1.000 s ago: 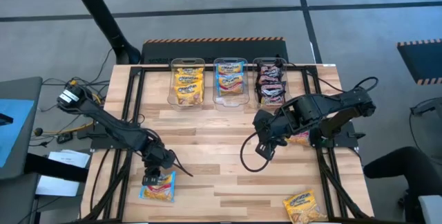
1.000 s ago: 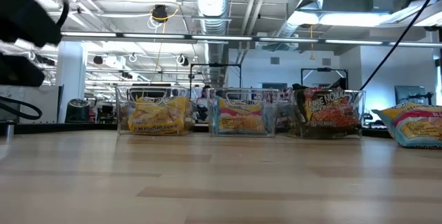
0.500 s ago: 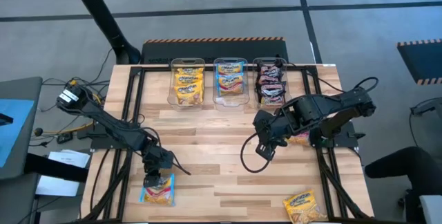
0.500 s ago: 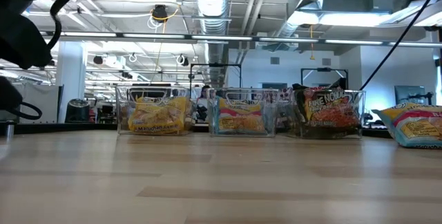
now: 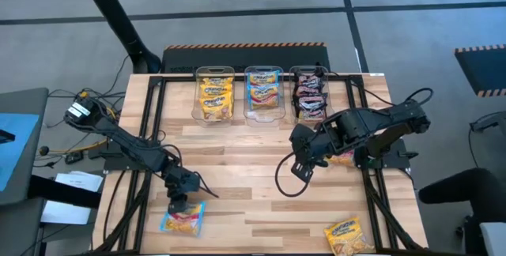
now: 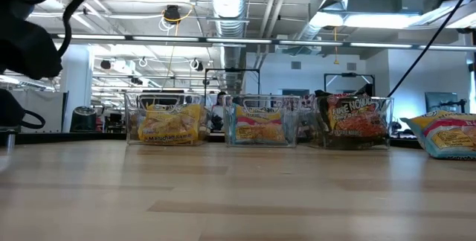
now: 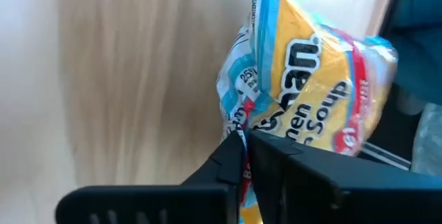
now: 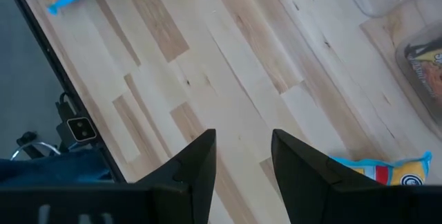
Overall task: Sort Maruchan noodles
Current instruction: Put the blue noodle pack into the center transparent bin
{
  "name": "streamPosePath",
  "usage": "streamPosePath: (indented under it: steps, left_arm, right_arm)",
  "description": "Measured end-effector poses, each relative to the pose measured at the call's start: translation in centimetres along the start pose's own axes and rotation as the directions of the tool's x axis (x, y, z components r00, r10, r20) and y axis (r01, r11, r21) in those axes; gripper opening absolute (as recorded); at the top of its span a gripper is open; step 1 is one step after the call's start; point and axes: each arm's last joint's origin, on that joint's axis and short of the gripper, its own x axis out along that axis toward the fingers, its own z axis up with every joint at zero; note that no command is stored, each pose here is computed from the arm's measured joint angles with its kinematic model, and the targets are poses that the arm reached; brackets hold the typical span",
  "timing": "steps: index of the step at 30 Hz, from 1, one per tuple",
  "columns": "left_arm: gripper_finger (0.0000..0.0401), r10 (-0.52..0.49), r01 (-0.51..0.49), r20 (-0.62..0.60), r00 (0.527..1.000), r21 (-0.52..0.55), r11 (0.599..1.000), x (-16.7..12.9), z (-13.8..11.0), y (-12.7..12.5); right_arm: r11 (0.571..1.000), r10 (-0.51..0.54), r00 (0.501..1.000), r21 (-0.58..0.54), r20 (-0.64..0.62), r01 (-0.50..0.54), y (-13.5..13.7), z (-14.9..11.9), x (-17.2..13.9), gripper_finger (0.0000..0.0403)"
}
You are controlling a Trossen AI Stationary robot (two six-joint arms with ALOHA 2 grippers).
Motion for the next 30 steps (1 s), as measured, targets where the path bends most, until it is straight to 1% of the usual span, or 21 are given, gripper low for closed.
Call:
streamPosePath:
  steps: [4,8,12,18,22,26,30]
  left_arm:
    - [0.0001,-0.024,0.023,0.029,0.999,0.019,1.0,0.0,0.3,-0.2]
    - [0.0,-0.076,0.071,0.086,0.993,0.055,0.996,-0.3,1.1,-0.5]
    - [0.0,-0.157,0.14,0.167,0.973,0.106,0.984,-0.9,2.5,-0.7]
    - [0.0,-0.199,0.169,0.236,0.951,0.144,0.975,-2.0,4.1,0.1]
    - [0.0,-0.218,0.179,0.273,0.937,0.158,0.971,-2.8,5.0,0.8]
    - [0.0,-0.267,0.214,0.325,0.907,0.188,0.958,-3.9,6.3,1.6]
    - [0.0,-0.268,0.207,0.383,0.884,0.192,0.959,-5.0,7.3,2.8]
  right_arm:
    - [1.0,-0.002,1.0,0.003,0.001,0.001,0.0,0.0,0.0,0.0164]
    - [1.0,-0.003,1.0,0.004,0.002,0.003,0.0,0.0,0.0,0.0164]
    - [1.0,-0.009,1.0,0.017,0.005,0.008,-0.3,0.3,0.1,0.0164]
    - [0.999,-0.023,1.0,0.034,0.014,0.023,-1.0,1.1,0.2,0.0164]
    - [0.999,-0.029,0.999,-0.019,0.015,0.029,-1.5,1.6,0.3,0.0164]
    - [0.997,-0.038,0.999,-0.067,0.019,0.039,-2.1,2.2,0.3,0.0164]
    - [0.992,-0.051,0.998,-0.118,0.026,0.053,-2.9,3.0,0.4,0.0164]
